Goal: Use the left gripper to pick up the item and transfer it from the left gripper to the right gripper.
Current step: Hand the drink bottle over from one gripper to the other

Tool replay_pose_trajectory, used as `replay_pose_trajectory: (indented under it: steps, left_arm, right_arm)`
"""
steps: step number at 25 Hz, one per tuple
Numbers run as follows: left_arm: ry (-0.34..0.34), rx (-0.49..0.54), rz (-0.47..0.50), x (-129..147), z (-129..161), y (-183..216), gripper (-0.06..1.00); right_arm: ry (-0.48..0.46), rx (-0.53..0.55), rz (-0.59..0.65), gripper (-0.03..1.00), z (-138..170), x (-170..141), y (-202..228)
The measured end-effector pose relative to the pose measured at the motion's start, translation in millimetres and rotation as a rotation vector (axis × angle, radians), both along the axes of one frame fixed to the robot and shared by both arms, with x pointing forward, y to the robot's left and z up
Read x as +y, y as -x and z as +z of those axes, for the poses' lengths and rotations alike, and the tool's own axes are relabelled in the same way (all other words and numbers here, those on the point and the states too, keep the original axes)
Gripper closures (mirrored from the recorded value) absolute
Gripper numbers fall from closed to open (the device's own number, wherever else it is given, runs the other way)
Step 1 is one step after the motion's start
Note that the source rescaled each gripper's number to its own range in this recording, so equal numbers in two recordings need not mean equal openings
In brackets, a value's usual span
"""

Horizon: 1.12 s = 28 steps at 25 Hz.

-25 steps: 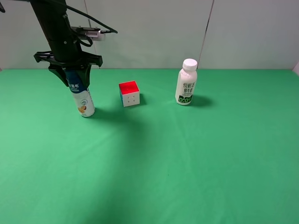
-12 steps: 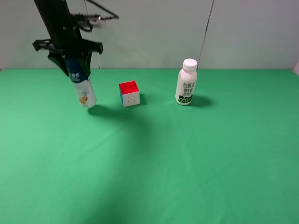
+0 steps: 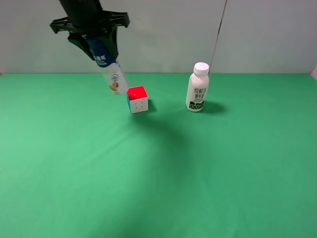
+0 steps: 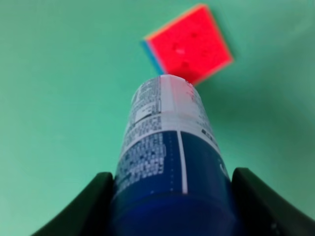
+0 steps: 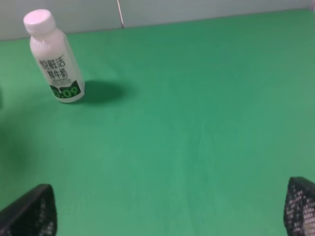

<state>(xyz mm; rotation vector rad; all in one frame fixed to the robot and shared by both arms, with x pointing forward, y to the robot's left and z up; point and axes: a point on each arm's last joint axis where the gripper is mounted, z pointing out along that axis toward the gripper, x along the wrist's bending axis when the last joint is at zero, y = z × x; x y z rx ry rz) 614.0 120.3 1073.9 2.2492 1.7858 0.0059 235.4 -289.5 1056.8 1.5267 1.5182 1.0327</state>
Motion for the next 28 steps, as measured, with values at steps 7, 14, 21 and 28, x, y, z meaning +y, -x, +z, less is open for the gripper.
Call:
replay_pose_trajectory:
  steps: [7,14,21,28]
  left_arm:
    - [0.168,0.027,-0.096,-53.6,4.3,24.6,0.94]
    - [0.389,0.036,-0.154,-79.3,13.5,32.9,0.94]
    - [0.550,0.042,-0.231,-91.0,22.7,37.6,0.94]
    - [0.667,0.030,-0.301,-98.4,30.7,41.0,0.94]
  right_arm:
    - [0.000,0.000,0.000,-0.03,0.0,0.0,0.0]
    - [-0.002,0.000,0.001,-0.03,0.0,0.2,0.0]
    - [0.000,0.000,0.000,-0.03,0.0,0.0,0.0]
    - [-0.009,-0.001,0.006,-0.03,0.1,0.8,0.0]
